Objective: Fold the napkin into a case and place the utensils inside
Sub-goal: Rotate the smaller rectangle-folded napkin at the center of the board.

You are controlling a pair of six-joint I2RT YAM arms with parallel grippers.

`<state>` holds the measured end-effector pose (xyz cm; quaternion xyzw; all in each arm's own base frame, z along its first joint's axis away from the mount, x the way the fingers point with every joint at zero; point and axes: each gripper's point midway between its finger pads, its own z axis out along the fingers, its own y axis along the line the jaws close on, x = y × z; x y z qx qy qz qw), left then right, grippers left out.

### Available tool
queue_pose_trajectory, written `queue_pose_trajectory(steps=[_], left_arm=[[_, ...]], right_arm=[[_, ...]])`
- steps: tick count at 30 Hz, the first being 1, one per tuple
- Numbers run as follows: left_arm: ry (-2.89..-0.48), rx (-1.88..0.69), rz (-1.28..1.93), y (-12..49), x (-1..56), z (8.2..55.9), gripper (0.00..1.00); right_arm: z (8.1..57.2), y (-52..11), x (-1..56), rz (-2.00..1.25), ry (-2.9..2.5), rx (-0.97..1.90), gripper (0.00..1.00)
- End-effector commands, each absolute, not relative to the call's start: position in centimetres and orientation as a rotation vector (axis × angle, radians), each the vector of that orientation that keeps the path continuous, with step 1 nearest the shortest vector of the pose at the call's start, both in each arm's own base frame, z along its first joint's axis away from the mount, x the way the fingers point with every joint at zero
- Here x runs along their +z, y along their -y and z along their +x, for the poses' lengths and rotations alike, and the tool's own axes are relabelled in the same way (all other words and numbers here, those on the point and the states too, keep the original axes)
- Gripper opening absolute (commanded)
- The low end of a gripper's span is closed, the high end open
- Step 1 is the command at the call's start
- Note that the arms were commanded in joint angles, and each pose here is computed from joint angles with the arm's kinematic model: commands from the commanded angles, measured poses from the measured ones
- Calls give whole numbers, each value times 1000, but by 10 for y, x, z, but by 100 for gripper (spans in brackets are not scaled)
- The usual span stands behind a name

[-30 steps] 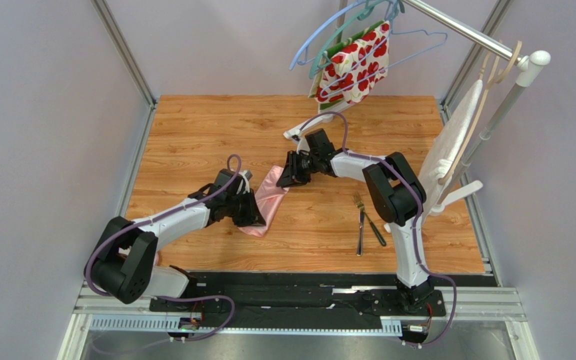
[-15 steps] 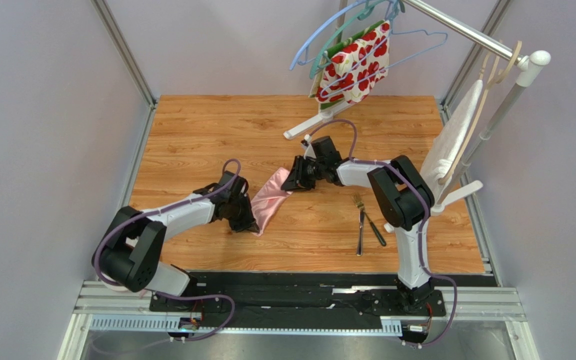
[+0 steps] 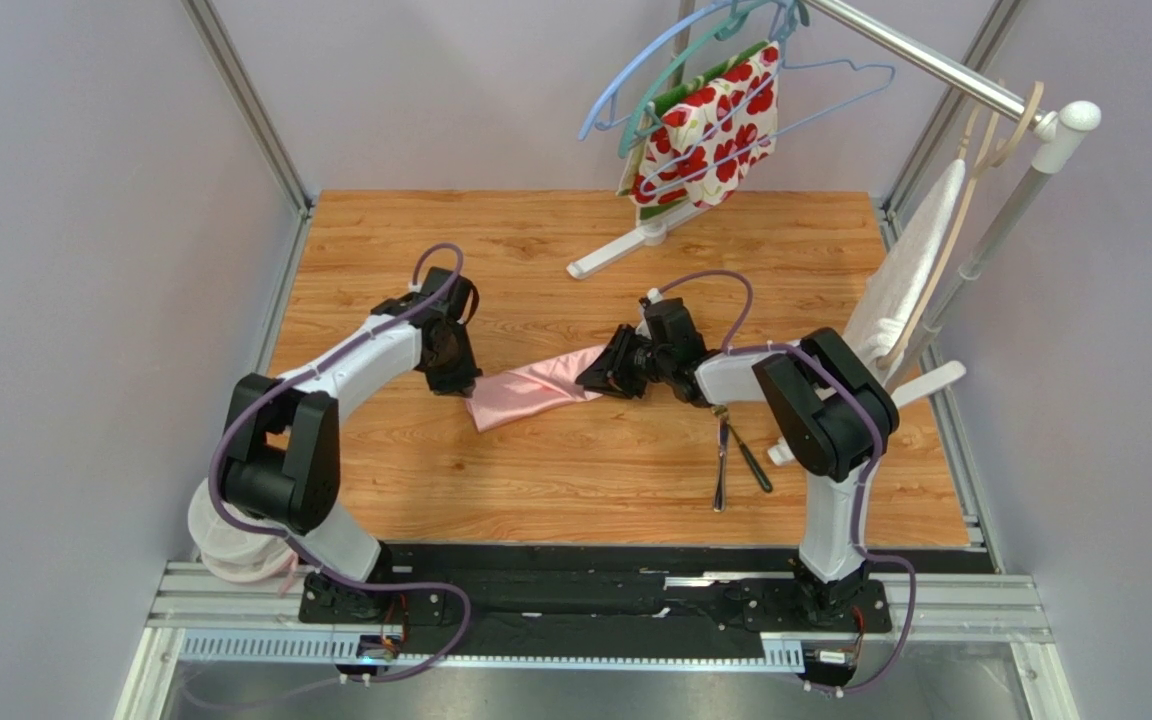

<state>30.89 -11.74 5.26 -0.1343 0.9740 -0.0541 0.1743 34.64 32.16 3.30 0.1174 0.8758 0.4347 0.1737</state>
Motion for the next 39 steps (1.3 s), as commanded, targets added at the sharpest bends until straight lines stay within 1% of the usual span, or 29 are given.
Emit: queue_pose_trajectory(steps=[1,3,4,5,7,8,13,16,17,19,20,21,22,23,25,26,28,29,31,33,37,39], left_arm=[[-2700,-124,-347,105,81,298,16],[-2646,-305,-343,122,96,292,20],[-2580,-439,-319,139,108,302,20],[-2577,-595,-324,157,113,294,20],[-2536,-724,-321,173,121,300,16],[-2557,-752,-333,178,118,302,15],[-2671,-651,-363,172,85,301,12],[-2754,-525,-394,160,56,299,11],[-2784,-457,-390,153,43,303,11],[-2834,-401,-413,142,31,305,10],[-2851,-391,-395,142,26,311,10],[-2856,-376,-394,141,26,313,10],[-2849,-360,-402,140,27,318,9],[-2832,-332,-392,137,30,328,9],[-2837,-267,-394,131,31,334,10],[-2828,-237,-388,126,33,346,10],[-2834,-205,-386,122,32,354,10],[-2826,-174,-370,119,32,365,11],[-2846,-158,-360,118,36,368,10],[-2795,-197,-328,124,49,376,11],[-2698,-170,-265,128,86,370,20],[-2645,-219,-230,136,110,365,22]], right_arm=[[357,-332,75,364,-2339,1339,29],[354,-335,83,339,-2332,1349,31],[355,-338,94,304,-2313,1369,32],[353,-337,95,296,-2333,1355,34],[355,-335,100,215,-2333,1302,37],[357,-334,109,195,-2332,1281,39],[362,-326,113,1,-2382,1146,43],[362,-308,109,11,-2407,1090,45],[361,-302,109,15,-2415,1077,48],[363,-285,117,27,-2399,1001,57],[356,-273,111,-2,-2447,920,67],[352,-264,115,-17,-2460,865,69],[359,-249,117,2,-2465,758,72],[345,-234,109,-38,-2533,666,78],[339,-207,109,-19,-2555,514,80],[327,-193,103,-25,-2605,439,81],[316,-170,100,-7,-2627,323,82],[302,-154,96,15,-2660,251,83],[288,-146,97,27,-2669,238,84],[268,-139,95,52,-2695,240,84],[244,-115,86,120,-2716,130,81],[233,-109,79,152,-2735,113,76]])
